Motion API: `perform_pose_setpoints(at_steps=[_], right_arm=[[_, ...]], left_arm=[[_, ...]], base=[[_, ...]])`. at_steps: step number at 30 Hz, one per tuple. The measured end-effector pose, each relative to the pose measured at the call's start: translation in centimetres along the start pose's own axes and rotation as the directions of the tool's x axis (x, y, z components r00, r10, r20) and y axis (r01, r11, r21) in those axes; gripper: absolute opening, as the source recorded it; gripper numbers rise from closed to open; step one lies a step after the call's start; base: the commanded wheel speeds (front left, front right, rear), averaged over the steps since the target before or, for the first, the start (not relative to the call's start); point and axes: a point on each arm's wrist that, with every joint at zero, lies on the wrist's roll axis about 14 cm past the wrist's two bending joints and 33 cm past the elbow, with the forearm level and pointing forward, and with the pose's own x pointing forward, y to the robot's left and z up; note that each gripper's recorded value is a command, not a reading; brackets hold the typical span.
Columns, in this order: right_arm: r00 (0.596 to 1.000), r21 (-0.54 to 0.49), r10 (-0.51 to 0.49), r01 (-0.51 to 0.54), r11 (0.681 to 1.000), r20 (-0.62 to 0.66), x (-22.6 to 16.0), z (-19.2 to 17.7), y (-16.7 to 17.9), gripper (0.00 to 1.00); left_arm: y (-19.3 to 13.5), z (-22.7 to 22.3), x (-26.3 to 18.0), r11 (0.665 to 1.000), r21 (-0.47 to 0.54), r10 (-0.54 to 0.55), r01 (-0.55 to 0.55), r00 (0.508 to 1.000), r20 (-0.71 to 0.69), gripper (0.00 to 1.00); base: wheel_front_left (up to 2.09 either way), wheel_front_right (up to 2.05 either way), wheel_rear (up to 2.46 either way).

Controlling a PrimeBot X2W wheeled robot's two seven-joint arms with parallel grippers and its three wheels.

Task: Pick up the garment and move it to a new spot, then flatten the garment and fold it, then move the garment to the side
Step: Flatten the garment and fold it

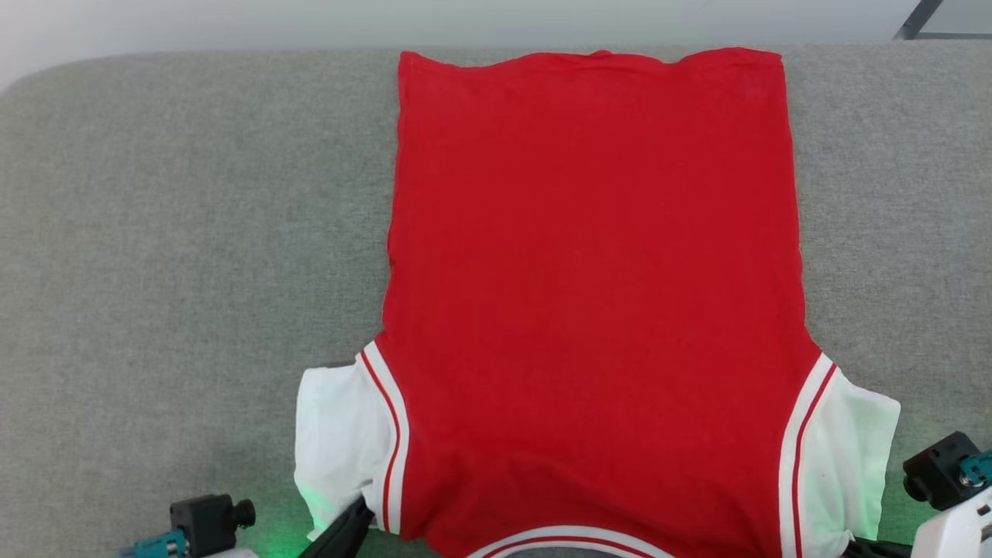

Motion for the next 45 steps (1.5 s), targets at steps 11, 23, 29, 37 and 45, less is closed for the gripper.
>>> perform_pose_setpoints(at_steps=[11, 23, 29, 37, 45], right_arm=[[0.997, -0.006, 0.005, -0.005, 1.0, 0.073, 0.3, 0.8, 0.1, 1.0], [0.92, -0.025, -0.047, 0.062, 0.998, 0.388, -7.1, 10.5, -2.3, 1.0], [0.853, -0.058, -0.15, 0.206, 0.977, 0.499, -9.3, 18.0, -5.9, 1.0], [0.86, -0.035, -0.2, 0.245, 0.969, 0.47, -4.7, 28.1, -8.2, 1.0], [0.923, 0.027, -0.294, 0.297, 0.954, 0.249, 1.7, 32.0, -11.9, 1.0]], left_arm=[[-0.1, -0.2, 0.0, 1.0, 0.013, -0.01, 0.01, 1.0, -0.005, 0.0], [-1.4, 0.6, -0.6, 0.999, 0.031, -0.039, 0.038, 0.999, 0.031, 0.0], [-2.3, 1.3, 0.2, 0.997, 0.049, -0.068, 0.066, 0.997, 0.035, 0.0], [-2.0, 1.8, 1.9, 0.997, 0.047, -0.066, 0.065, 0.997, 0.031, 0.0], [-0.9, 1.8, 3.4, 0.998, 0.036, -0.049, 0.048, 0.999, 0.024, 0.0]], base=[[0.0, 0.0, 0.0], [0.0, 0.0, 0.0], [0.0, 0.0, 0.0], [0.0, 0.0, 0.0], [0.0, 0.0, 0.0]])
